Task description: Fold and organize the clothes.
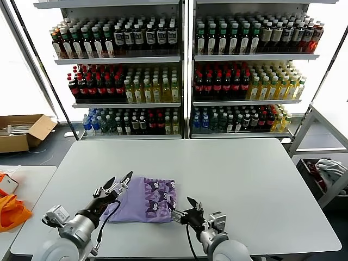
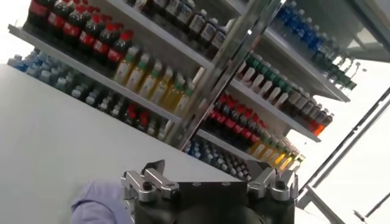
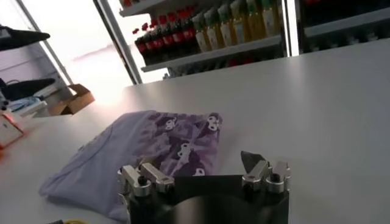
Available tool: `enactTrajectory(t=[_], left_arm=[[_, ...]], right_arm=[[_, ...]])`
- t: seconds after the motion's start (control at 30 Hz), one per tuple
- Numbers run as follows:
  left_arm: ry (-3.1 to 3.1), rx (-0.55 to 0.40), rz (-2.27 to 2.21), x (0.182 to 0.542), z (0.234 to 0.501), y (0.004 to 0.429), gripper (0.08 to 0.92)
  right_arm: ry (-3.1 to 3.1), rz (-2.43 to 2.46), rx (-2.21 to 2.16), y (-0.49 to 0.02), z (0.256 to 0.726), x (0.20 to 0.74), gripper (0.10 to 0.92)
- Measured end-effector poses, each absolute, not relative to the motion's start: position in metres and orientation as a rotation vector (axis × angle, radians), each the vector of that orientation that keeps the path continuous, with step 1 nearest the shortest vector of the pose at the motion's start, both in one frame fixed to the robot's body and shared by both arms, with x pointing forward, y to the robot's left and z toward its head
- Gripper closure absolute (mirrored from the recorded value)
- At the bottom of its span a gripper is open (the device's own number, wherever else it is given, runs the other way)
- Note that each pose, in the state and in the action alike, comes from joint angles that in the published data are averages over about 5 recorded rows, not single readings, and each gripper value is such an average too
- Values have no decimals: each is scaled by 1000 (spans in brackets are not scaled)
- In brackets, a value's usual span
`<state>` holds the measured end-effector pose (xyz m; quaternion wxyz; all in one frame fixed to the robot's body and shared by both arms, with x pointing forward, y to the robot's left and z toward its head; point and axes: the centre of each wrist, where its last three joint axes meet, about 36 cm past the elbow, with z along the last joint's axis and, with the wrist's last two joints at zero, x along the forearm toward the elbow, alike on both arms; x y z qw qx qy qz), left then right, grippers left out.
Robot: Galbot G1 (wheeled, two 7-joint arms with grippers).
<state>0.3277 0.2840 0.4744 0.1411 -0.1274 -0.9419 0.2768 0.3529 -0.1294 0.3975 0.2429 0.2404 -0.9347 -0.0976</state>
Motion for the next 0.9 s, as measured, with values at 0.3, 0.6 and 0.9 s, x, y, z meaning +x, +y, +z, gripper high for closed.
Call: enactTrajectory(t=[0.3,0.6,0.9], left_arm=[[-2732,-336,790,320,474,292,177],[-2743,-315,790,319,476,296,177],[-2745,-298,781,319,473,301,177]], right_arm=[[-2516,-238,672,-104,381,366,454],[-2505,-225,687,-103,376,366,714],[-2538,-120,664,-133,388,365,885]])
